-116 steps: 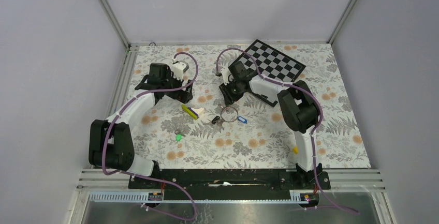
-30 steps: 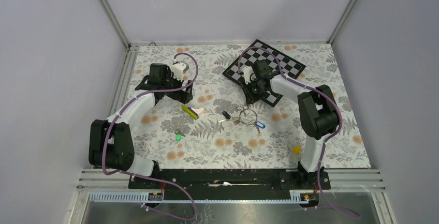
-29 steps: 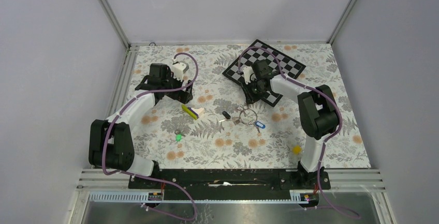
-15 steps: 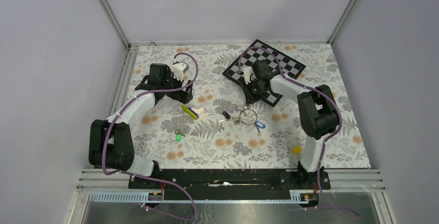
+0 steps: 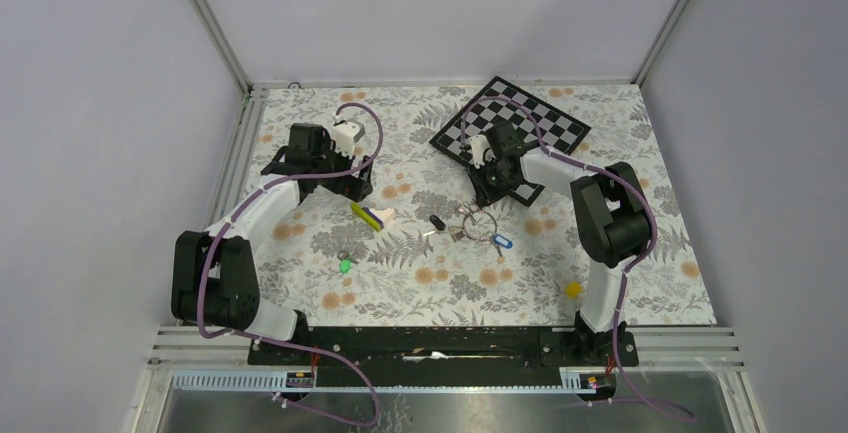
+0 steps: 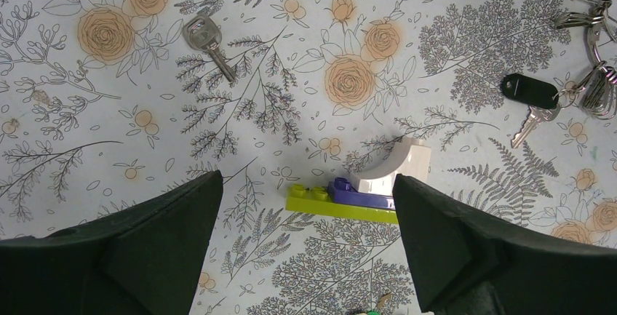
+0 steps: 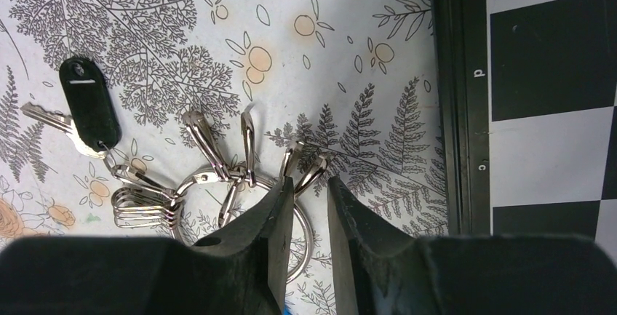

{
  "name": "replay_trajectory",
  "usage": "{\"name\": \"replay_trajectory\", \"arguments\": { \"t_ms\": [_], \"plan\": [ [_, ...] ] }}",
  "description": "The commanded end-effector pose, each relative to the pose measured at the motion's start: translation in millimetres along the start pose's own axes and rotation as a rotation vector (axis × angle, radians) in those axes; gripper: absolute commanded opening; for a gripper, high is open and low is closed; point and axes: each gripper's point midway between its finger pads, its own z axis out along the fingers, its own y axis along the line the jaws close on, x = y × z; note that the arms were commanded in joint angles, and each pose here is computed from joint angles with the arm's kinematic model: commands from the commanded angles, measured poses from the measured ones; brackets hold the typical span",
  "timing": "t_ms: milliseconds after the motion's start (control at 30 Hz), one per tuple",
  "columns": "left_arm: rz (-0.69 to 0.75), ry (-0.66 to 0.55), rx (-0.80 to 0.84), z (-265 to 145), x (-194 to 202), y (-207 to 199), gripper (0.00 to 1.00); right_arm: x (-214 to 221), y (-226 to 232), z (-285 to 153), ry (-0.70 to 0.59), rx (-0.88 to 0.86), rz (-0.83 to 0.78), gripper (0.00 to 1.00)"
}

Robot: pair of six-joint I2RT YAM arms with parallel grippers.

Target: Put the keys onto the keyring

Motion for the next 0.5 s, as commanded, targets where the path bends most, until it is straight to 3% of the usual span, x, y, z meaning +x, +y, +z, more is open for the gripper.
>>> {"name": "replay_trajectory", "arguments": {
  "t_ms": [0,467],
  "plan": [
    [0.020,-0.049,0.001,-0.3,-13.3,-0.1,0.99,0.9,0.1,5.3,0.001,0.008,-0.004,0.31],
    [0.019,-0.047,0.003,-0.1,-12.3,-0.3,0.99,7.4,11.6,9.9,0.030,0.068,-0.056,0.26]
  ]
}}
